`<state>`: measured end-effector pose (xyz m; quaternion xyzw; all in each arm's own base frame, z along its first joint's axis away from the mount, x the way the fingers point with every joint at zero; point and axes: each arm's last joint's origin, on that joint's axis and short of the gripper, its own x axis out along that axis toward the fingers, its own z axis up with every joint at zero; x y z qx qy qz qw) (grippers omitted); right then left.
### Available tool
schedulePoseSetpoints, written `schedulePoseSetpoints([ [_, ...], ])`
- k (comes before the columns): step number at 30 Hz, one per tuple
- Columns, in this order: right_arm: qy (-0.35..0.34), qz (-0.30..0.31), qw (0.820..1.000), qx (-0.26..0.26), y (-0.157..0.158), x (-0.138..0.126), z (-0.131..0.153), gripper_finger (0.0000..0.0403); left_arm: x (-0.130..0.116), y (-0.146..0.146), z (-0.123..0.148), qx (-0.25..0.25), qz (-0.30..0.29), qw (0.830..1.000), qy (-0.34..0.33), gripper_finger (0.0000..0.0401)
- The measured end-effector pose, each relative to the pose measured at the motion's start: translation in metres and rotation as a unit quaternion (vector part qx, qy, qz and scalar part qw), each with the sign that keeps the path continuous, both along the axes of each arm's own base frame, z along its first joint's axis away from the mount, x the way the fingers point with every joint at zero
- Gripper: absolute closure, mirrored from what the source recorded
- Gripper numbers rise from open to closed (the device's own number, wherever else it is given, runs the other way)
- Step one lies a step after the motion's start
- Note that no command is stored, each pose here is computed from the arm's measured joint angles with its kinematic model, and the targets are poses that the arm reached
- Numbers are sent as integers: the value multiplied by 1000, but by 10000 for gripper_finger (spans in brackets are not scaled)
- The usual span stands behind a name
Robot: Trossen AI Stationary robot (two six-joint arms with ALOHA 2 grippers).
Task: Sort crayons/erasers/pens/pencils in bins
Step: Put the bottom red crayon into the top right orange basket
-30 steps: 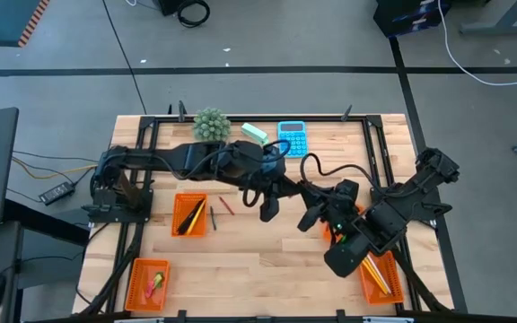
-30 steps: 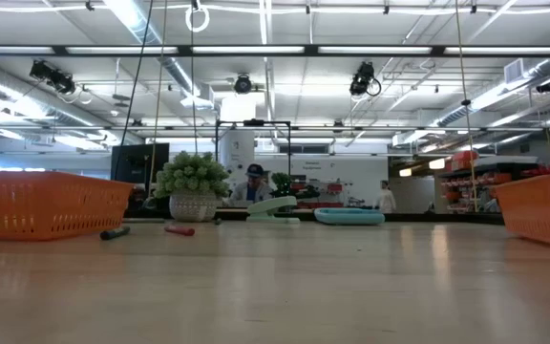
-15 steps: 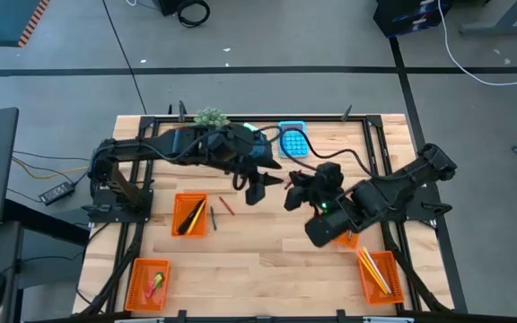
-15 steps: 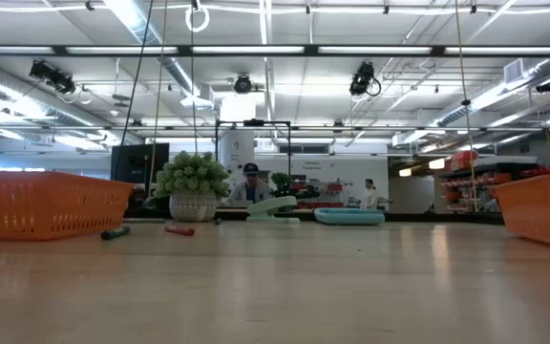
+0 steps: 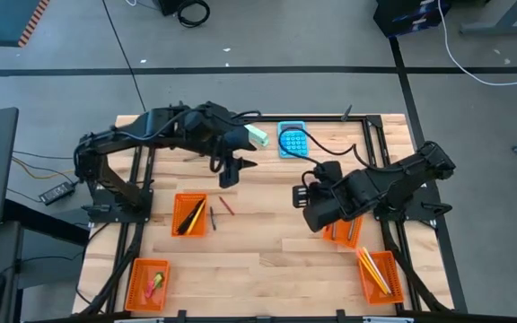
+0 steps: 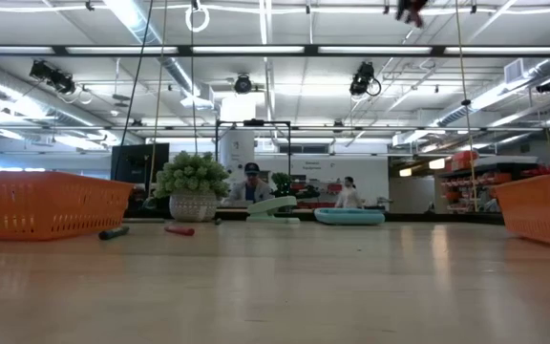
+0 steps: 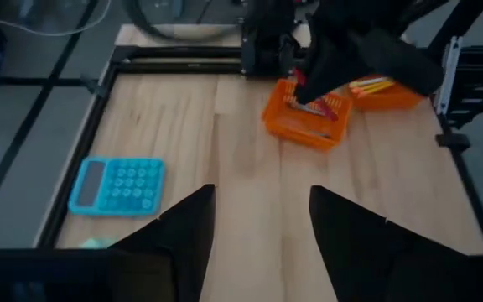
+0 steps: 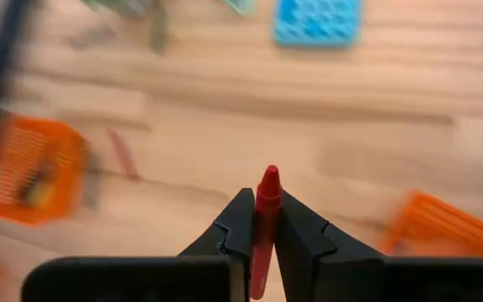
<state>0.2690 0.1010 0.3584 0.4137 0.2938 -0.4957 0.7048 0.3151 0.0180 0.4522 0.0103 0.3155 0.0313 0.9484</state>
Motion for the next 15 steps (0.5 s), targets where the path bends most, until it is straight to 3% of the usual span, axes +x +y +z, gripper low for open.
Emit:
schedulePoseSetpoints([
  [7,108,15,993,36,0,-8,-27,362,-7,3,0,5,0,1000,16,211],
  [11,181,23,979,92,3,-13,-55,362,-6,2,1,3,1,1000,12,213],
  [15,206,35,970,126,14,-17,-83,362,-3,3,-1,-5,7,1000,14,216],
])
